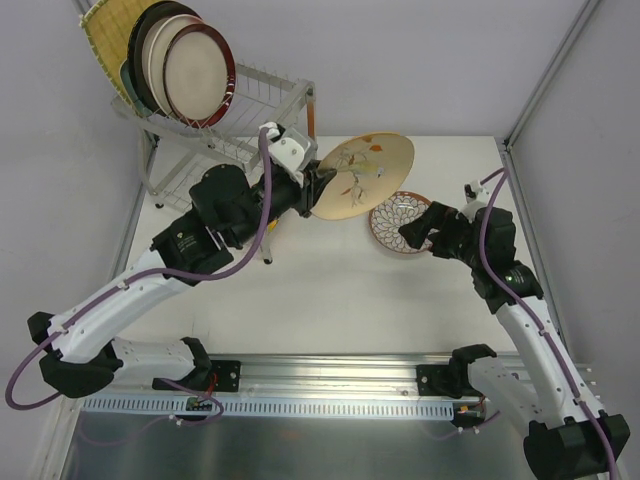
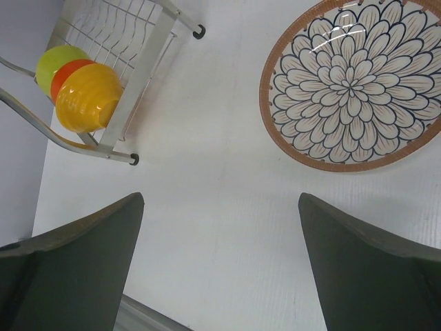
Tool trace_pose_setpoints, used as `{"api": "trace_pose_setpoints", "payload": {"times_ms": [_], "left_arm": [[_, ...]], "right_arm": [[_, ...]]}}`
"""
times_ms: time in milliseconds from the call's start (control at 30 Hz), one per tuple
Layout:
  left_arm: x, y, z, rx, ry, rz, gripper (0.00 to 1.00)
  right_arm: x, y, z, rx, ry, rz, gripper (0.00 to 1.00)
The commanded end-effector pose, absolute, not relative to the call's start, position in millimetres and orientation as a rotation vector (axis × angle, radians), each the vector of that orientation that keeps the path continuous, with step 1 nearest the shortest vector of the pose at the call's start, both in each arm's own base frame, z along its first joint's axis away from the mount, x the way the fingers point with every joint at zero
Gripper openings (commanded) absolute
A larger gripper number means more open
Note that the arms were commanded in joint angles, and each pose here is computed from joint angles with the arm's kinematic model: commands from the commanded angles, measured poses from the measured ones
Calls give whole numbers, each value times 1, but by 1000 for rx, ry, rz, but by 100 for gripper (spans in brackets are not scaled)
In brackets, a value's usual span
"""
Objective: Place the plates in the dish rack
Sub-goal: Insert the plate into the dish rack
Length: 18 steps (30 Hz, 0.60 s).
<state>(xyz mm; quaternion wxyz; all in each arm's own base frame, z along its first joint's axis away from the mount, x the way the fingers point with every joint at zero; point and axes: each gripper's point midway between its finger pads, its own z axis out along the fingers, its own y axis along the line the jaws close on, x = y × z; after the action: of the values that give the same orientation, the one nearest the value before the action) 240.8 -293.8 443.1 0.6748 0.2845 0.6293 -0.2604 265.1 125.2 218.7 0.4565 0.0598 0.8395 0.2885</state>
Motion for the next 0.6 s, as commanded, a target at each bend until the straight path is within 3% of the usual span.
{"api": "trace_pose_setpoints", "payload": {"times_ms": [0,567], "left_arm": [[229,-269,573,519,1059,-595,0],[280,-178,666,385,887,-277,0]], "right_arm": [[273,120,236,152,2045,674,100],[270,146,222,83,2191,814,100]]}}
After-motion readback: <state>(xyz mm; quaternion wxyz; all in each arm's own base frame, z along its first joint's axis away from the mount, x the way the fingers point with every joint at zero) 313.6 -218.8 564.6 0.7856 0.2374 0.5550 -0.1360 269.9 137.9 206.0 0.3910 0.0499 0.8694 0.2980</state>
